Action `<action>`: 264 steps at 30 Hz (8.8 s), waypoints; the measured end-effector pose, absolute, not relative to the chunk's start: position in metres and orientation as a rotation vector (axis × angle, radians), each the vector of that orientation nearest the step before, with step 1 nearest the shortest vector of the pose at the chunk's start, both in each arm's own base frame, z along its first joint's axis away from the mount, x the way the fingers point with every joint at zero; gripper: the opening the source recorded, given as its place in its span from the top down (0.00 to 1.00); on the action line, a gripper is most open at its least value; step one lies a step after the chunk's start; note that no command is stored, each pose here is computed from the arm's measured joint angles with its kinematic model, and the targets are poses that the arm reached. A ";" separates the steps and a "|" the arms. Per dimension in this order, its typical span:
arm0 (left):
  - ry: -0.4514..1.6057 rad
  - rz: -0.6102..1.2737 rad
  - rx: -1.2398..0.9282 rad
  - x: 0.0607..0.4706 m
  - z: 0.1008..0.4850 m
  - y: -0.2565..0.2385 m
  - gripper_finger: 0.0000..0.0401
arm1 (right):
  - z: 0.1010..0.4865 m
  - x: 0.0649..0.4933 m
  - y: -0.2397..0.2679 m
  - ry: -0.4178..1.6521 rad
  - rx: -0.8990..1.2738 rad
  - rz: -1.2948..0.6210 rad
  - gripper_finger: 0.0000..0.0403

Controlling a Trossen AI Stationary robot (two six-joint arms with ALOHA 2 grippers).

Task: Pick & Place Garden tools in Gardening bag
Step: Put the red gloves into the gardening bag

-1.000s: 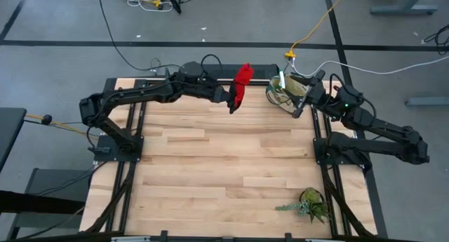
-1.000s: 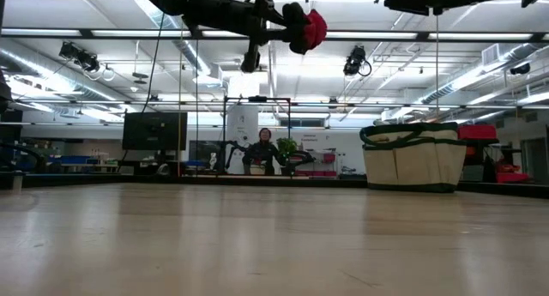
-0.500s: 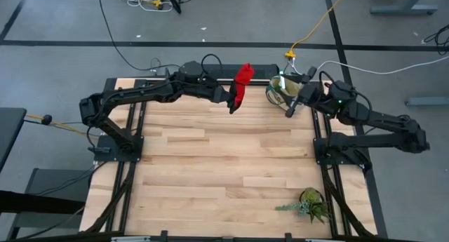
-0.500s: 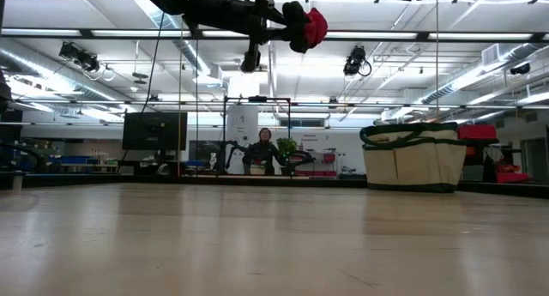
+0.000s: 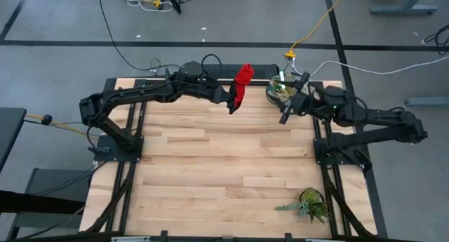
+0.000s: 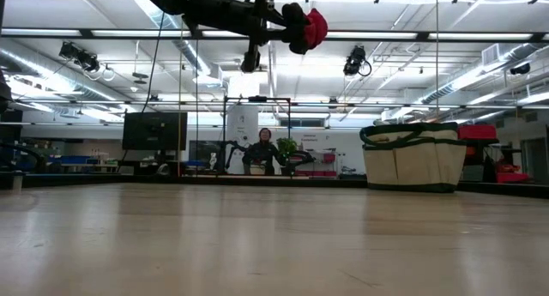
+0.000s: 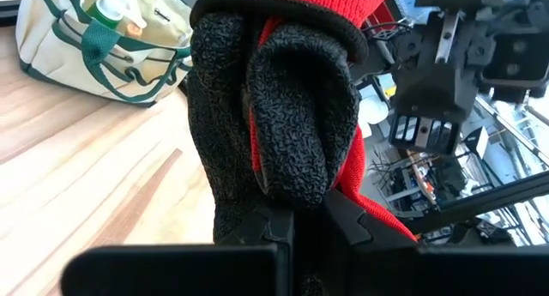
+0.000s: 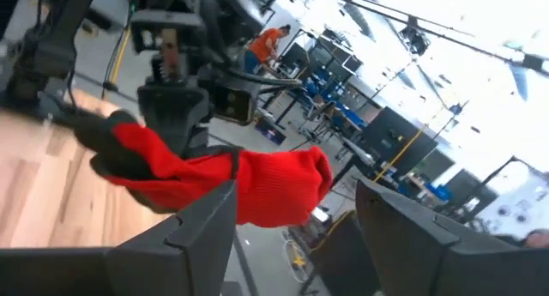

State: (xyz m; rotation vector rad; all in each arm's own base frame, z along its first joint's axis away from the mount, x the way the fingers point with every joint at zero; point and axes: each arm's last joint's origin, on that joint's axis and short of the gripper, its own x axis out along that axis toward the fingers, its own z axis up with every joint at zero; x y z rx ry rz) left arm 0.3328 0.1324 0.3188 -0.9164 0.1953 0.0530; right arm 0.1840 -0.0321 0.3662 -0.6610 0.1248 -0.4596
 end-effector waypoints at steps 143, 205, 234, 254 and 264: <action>0.235 -0.083 -0.930 0.349 0.321 0.084 0.91 | 0.302 0.287 0.012 0.622 -1.839 -0.399 0.74; 0.222 -0.102 -1.004 0.344 0.324 0.099 0.31 | 0.307 0.284 0.016 0.688 -1.675 -0.576 0.77; 0.172 0.149 -0.592 0.293 0.365 0.086 0.31 | 0.308 0.282 0.013 0.663 -1.482 -0.677 0.85; 0.246 0.219 -0.329 0.297 0.359 0.065 0.31 | 0.302 0.283 -0.009 0.532 -1.027 -0.811 0.85; 0.265 0.203 -0.191 0.298 0.358 0.058 0.31 | 0.299 0.282 -0.019 0.510 -0.894 -0.859 0.85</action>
